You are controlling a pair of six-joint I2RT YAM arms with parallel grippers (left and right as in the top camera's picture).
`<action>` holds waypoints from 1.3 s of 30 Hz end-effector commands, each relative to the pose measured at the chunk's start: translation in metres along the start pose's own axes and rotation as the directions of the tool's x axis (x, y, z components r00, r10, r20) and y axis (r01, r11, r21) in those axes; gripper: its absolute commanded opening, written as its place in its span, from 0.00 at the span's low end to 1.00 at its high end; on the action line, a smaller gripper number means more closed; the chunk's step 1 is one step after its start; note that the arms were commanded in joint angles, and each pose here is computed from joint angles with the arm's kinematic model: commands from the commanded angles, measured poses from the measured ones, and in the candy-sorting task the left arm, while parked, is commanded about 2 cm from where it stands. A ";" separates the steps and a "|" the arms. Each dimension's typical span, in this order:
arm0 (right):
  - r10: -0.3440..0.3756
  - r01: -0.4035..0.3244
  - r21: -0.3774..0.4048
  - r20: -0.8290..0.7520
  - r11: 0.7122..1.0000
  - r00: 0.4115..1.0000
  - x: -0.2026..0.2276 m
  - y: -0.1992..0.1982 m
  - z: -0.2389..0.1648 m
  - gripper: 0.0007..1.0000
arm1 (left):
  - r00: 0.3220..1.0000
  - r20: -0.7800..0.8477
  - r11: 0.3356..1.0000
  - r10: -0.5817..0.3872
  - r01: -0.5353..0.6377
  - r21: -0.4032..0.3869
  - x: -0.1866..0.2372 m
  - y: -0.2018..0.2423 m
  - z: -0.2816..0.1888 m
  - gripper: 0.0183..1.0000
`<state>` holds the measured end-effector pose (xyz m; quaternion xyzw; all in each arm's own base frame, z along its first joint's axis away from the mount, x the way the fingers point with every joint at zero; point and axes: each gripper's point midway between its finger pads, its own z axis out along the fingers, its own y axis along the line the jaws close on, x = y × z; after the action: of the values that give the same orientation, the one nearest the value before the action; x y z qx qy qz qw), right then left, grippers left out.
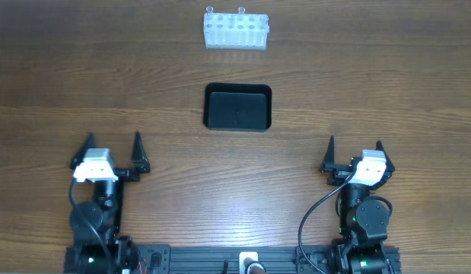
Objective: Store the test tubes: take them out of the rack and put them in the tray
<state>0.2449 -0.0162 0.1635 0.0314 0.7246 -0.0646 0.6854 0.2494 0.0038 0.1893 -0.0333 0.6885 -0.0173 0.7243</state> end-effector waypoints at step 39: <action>-0.003 0.003 0.004 0.000 1.000 1.000 0.002 -0.002 0.000 0.99 | 0.915 -0.383 0.982 0.123 -0.058 0.178 0.079 -0.176 0.340 1.00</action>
<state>0.2448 -0.0171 0.1640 0.0327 0.7239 -0.0657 0.6860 0.5849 -0.1691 0.1494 0.0637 0.8159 -0.0575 0.5718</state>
